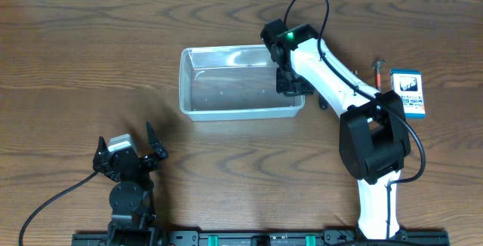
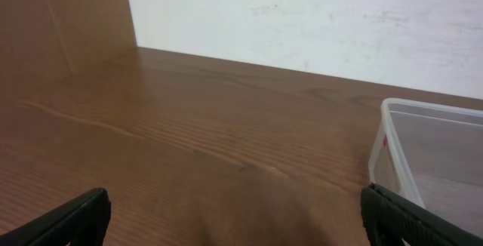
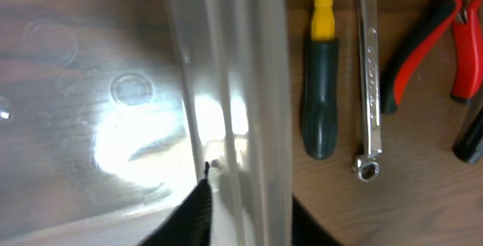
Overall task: Pack container
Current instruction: 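Release the container and move the right gripper to the blue box, then grasp the blue-and-white screwdriver box with the right gripper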
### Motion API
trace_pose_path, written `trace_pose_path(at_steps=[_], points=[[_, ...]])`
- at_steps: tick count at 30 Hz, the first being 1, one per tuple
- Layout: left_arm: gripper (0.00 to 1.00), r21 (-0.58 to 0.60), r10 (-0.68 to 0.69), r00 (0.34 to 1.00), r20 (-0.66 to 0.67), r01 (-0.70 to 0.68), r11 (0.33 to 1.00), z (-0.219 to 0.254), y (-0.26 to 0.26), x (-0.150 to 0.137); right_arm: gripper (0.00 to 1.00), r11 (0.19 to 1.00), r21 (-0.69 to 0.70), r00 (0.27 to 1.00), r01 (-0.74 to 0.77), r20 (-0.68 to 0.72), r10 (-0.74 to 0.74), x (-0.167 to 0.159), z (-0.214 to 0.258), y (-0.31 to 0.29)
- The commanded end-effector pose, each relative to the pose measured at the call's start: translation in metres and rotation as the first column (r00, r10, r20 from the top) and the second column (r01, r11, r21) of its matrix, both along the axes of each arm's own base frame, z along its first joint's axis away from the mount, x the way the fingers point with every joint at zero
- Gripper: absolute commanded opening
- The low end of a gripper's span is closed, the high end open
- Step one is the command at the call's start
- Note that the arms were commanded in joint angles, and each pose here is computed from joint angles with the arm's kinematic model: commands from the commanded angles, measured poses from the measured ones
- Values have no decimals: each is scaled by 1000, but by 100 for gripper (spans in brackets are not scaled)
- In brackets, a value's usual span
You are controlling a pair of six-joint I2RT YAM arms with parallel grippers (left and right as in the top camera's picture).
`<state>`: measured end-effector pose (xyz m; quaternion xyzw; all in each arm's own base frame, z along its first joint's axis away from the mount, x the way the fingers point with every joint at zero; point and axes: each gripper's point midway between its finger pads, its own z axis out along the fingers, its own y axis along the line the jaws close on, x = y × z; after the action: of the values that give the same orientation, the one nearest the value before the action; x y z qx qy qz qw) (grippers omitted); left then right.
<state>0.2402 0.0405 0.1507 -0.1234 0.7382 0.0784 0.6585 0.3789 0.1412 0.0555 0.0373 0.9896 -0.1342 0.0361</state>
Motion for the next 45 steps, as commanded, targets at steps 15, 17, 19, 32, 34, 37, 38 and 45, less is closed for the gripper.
trace_pose_path(at_steps=[15,17,19,32,34,37,38,45], points=[[98,10,17,999,-49,-16,1000,-17,3,-2,68,971,141,924,-191,361,129,53,97,20],[98,10,16,999,-49,-16,1000,-17,3,-2,69,965,133,880,-226,453,143,59,136,7],[98,10,17,999,-49,-16,1000,-17,3,-2,70,968,105,851,-226,504,144,61,162,-15],[98,10,16,999,-49,-16,1000,-17,3,-2,92,988,153,918,-29,395,-34,62,142,-211],[98,10,17,999,-49,-16,1000,-17,3,-2,92,985,170,927,18,366,-80,62,126,-237],[98,10,17,999,-49,-16,1000,-17,3,-2,92,976,194,934,95,323,-155,59,101,-270],[98,10,17,999,-49,-16,1000,-17,3,-2,92,971,212,937,112,304,-175,58,91,-277],[98,9,16,999,-48,-16,1000,-16,3,-2,99,965,225,974,135,148,-171,50,28,-289]])
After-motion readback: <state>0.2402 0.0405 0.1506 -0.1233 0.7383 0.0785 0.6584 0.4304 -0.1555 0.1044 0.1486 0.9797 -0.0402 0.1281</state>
